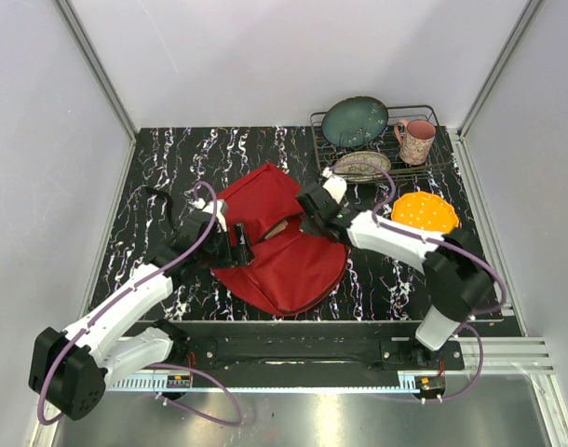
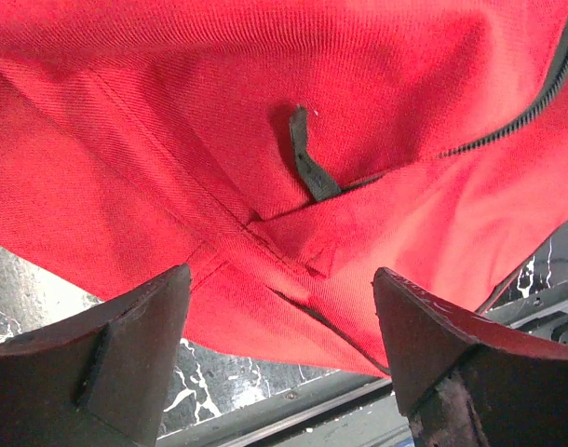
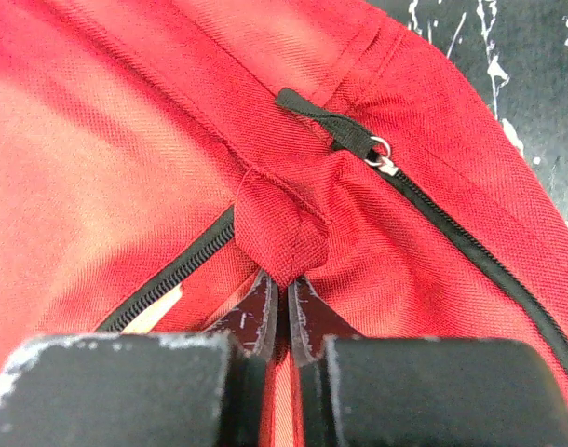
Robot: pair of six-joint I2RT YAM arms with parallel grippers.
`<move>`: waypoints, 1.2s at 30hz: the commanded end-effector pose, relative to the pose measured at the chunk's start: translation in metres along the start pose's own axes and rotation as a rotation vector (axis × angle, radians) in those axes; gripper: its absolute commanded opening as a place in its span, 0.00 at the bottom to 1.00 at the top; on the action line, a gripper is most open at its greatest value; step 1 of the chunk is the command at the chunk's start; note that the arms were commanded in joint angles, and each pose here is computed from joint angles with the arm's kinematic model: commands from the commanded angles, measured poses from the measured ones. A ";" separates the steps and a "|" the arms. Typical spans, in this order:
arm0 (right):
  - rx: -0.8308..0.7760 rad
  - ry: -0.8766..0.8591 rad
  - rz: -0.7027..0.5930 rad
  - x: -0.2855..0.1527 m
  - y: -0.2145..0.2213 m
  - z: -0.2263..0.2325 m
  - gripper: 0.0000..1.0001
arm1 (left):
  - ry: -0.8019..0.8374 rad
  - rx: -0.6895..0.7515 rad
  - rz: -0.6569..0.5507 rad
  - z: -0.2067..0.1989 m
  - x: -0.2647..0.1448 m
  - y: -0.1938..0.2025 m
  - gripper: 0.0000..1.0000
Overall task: Pack the student bag
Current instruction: Zip the student bag at the center of the board.
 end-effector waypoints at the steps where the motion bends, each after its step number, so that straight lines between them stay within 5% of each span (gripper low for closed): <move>1: 0.094 -0.280 -0.153 -0.038 -0.016 0.019 0.07 | 0.008 -0.035 -0.093 -0.003 0.001 -0.014 0.84; 5: 0.184 -0.422 -0.229 -0.052 -0.014 0.019 0.13 | 0.002 -0.049 -0.104 -0.001 -0.001 -0.014 0.84; 12: 0.240 -0.470 -0.326 -0.090 -0.034 0.008 0.58 | -0.048 -0.100 -0.144 0.015 -0.002 -0.010 0.84; 17: 0.106 -0.495 -0.343 -0.122 -0.053 0.010 0.58 | -0.069 -0.174 -0.190 0.028 -0.003 -0.007 0.88; 22: -0.102 -0.617 -0.170 -0.124 -0.051 0.043 0.54 | -0.036 -0.285 -0.181 0.045 0.004 0.005 0.91; 30: -0.211 -0.717 -0.004 -0.106 -0.032 0.079 0.51 | 0.348 -0.423 -0.153 0.025 0.016 0.009 0.91; 36: -0.233 -0.726 0.048 -0.100 -0.022 0.084 0.51 | 0.401 -0.465 -0.229 0.027 0.018 -0.002 0.93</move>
Point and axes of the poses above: each gripper's point midway between its finger pads, its own x axis out along the fingers, its own z axis along the line the jaws close on, y = z × x, the point moved 6 cm from there along -x, back along the fingers, and after that the axes turned 13 degrees about -x, right-handed, at the moved point
